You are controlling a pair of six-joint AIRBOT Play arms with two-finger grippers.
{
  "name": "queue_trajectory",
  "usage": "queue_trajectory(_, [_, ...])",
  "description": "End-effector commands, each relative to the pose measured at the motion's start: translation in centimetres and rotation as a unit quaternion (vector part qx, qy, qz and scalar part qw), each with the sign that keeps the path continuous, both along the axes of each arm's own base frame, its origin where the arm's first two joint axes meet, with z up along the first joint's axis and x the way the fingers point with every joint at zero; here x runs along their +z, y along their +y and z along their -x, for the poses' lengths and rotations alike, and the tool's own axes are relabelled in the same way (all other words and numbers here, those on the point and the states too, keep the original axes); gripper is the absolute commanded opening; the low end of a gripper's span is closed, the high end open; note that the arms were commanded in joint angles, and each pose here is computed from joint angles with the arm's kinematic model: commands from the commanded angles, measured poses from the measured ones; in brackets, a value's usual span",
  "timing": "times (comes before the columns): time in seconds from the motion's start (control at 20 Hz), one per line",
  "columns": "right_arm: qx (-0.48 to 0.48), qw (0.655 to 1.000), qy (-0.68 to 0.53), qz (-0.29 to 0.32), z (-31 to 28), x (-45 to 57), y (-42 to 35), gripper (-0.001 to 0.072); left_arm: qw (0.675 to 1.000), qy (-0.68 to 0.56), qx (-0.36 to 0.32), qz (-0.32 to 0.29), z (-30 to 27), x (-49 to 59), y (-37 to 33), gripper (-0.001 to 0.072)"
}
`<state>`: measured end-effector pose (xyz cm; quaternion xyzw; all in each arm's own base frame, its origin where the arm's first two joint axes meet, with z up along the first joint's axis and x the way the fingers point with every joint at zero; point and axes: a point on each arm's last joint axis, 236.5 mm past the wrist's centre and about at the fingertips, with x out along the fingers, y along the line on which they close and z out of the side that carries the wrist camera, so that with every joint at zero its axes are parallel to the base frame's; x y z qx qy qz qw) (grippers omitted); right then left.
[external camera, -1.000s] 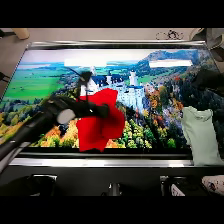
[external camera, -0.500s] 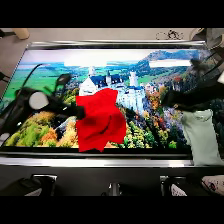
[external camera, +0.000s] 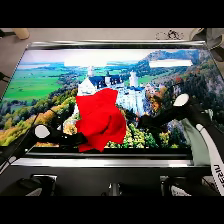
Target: Fold the shirts.
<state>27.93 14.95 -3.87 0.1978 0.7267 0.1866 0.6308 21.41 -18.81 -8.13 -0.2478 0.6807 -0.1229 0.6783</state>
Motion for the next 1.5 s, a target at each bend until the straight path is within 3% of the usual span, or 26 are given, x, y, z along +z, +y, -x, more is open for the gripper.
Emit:
queue_trajectory(0.0, [0.024,1.000,0.012,-0.002,0.9,-2.8,2.8,0.0665,0.998,-0.022,0.057,0.034,-2.3,-1.0,-2.2,0.0612])
queue_trajectory(0.15, [0.039,0.999,0.029,-0.011,1.7,-4.2,5.1,0.0666,0.996,-0.024,0.078,0.030,-3.5,-1.7,-2.1,0.0265])
queue_trajectory(0.2, [0.040,0.998,0.035,-0.018,1.9,-4.6,6.1,0.0666,0.996,-0.025,0.078,0.030,-3.6,-1.7,-2.0,0.0056])
queue_trajectory(0.25, [0.037,0.998,0.040,-0.027,2.0,-4.9,7.1,0.0665,0.996,-0.033,0.071,0.030,-3.7,-1.5,-2.0,0.0027])
queue_trajectory(0.5, [0.012,0.998,0.021,-0.051,1.1,-6.0,11.2,0.0646,0.996,-0.062,0.052,0.043,-3.7,0.6,-2.4,0.0025])
queue_trajectory(0.6, [-0.008,0.998,0.019,-0.062,0.8,-6.1,12.7,0.0516,0.994,-0.077,0.052,0.050,-4.0,1.6,-2.5,0.0025])
queue_trajectory(0.65, [-0.017,0.998,0.011,-0.067,0.4,-6.1,13.3,0.0389,0.993,-0.087,0.054,0.052,-4.2,2.1,-2.5,0.0025])
queue_trajectory(0.7, [-0.023,0.997,0.008,-0.073,0.1,-5.9,13.7,0.0162,0.992,-0.099,0.055,0.055,-4.6,2.7,-2.5,0.0025])
queue_trajectory(0.75, [-0.024,0.997,0.006,-0.077,-0.2,-5.5,13.4,0.0021,0.990,-0.118,0.048,0.054,-5.1,3.5,-2.4,0.0024])
queue_trajectory(0.85, [0.024,0.995,-0.032,-0.088,-1.3,-2.3,12.1,0.0020,0.981,-0.191,0.005,0.033,-7.0,7.3,-1.7,0.0023])
queue_trajectory(0.95, [0.055,0.987,-0.138,-0.058,-4.8,4.0,8.0,0.0019,0.953,-0.302,-0.024,-0.019,-10.3,14.9,1.3,0.0022])
queue_trajectory(1.0, [0.050,0.974,-0.221,-0.029,-7.2,9.4,5.0,0.0019,0.930,-0.364,-0.022,-0.049,-11.8,20.3,3.3,0.0022])
queue_trajectory(1.1, [0.011,0.910,-0.413,0.023,-9.6,23.2,-0.6,0.0019,0.861,-0.502,0.019,-0.080,-12.7,34.1,7.4,0.0023])
queue_trajectory(1.25, [-0.062,0.742,-0.666,0.043,-3.3,44.2,-4.9,0.0019,0.748,-0.659,0.074,-0.028,-6.8,52.5,8.9,0.0022])
queue_trajectory(1.35, [-0.120,0.654,-0.747,0.001,2.8,51.9,-5.9,0.0019,0.711,-0.699,0.068,0.034,-2.8,57.8,7.4,0.0023])
queue_trajectory(1.45, [-0.151,0.612,-0.777,-0.001,6.5,54.6,-7.3,0.0019,0.694,-0.716,0.056,0.049,-1.1,59.7,6.9,0.0023])
